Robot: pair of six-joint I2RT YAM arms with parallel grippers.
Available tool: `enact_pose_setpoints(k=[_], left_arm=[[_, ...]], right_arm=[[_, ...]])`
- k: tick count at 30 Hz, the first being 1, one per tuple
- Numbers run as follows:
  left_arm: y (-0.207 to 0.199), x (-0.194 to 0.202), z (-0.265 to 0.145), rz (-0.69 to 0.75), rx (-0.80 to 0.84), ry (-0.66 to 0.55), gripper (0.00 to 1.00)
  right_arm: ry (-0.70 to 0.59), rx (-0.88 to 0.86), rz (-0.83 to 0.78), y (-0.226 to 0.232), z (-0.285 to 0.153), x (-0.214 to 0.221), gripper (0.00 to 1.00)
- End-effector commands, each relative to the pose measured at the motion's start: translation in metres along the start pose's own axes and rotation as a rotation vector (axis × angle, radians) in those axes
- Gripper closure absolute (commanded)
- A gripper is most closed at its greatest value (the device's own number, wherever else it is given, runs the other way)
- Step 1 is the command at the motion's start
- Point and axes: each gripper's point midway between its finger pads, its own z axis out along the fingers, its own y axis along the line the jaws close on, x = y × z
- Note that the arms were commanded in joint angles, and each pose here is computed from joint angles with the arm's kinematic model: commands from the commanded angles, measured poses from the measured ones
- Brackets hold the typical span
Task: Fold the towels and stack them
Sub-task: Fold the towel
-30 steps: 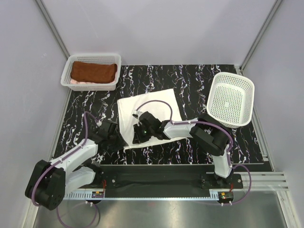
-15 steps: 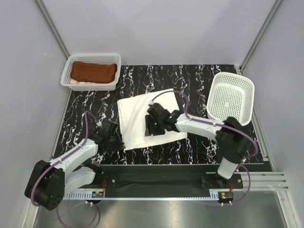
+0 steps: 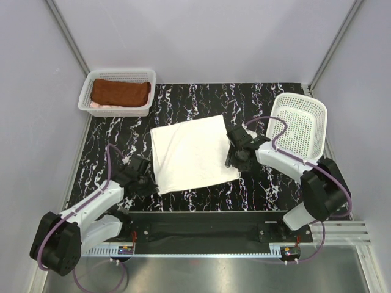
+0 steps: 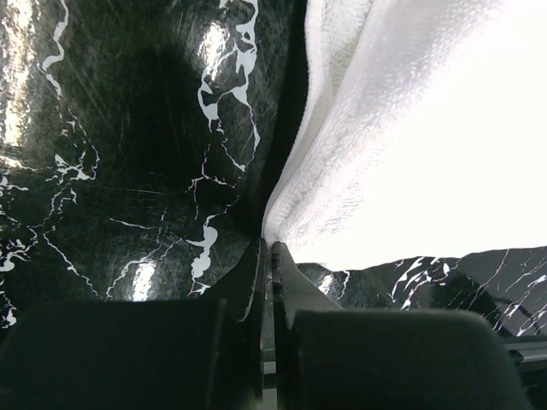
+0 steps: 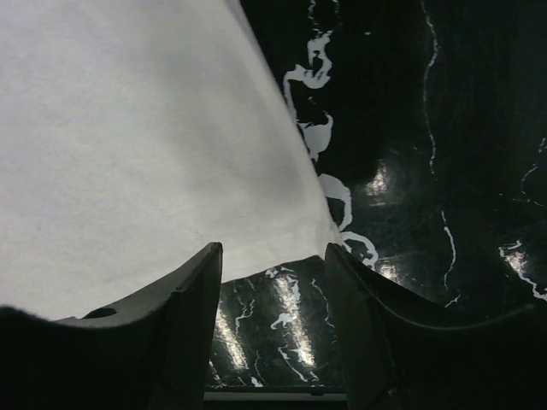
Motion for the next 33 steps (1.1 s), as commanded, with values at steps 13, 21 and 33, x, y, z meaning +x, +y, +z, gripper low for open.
enact_pose_setpoints(k=[13,21,33], left_arm=[[-0.008,-0.012,-0.006,0.024,0.015,-0.043,1.00],[-0.012,-0.015,-0.007,0.026,0.027,-0.052,1.00],[-0.085,-0.078,-0.121,0.054,0.222,-0.262,1.00]], right_arm=[[0.054,0.049,0.054,-0.029,0.037,0.019,0.46],[0.094,0.038,0.072,-0.035,0.045,0.036,0.69],[-0.253,-0.135,0.114,-0.010,-0.116,-0.054,1.00]])
